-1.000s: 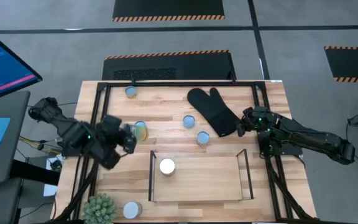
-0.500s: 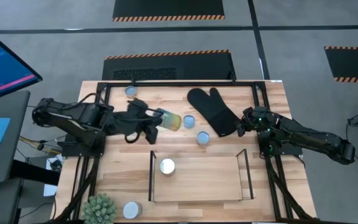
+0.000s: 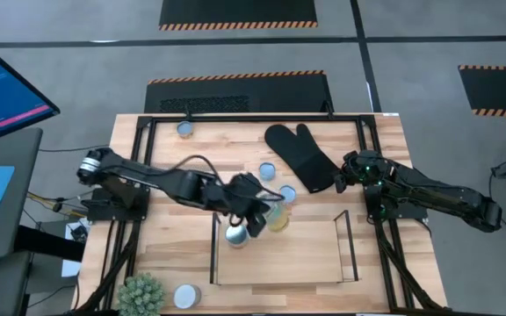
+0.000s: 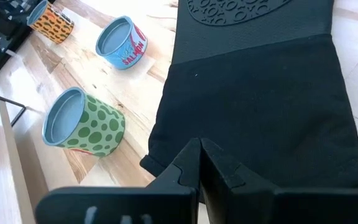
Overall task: Pick and place cans onto a shelf
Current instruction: Put the canned carrots on the shelf
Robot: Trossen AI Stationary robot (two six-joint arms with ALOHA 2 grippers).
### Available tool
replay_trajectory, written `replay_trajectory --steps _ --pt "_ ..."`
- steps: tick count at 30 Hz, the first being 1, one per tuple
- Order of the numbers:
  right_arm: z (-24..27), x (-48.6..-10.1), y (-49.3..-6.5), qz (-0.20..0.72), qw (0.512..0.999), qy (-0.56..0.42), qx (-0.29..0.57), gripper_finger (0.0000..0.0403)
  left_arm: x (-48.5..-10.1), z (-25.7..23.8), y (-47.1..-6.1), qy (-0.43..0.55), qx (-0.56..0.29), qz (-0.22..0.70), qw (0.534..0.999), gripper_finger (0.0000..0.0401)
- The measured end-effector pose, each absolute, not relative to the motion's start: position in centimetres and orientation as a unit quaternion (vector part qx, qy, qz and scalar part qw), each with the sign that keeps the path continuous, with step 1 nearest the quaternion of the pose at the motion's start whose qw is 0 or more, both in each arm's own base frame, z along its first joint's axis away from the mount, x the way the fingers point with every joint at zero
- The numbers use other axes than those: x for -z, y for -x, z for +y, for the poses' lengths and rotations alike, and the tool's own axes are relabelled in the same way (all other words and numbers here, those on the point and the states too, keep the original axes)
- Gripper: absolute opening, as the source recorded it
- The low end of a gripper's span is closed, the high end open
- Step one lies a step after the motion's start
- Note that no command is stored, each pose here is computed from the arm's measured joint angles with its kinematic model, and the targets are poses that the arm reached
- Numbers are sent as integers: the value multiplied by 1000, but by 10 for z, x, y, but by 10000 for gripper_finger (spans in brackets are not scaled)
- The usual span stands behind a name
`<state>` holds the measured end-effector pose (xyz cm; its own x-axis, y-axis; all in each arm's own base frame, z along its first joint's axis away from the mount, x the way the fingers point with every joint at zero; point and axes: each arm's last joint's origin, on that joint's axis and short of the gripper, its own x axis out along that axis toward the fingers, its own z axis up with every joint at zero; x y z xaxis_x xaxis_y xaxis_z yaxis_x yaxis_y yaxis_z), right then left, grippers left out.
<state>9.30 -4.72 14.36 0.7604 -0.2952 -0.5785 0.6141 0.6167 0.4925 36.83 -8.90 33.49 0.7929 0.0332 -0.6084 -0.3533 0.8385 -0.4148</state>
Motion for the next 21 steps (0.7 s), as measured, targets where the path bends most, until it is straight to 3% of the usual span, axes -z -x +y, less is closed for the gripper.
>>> replay_trajectory --steps 21 --pt "-47 -144 -93 230 876 -337 258 33 -280 -116 -396 257 -80 371 888 0"
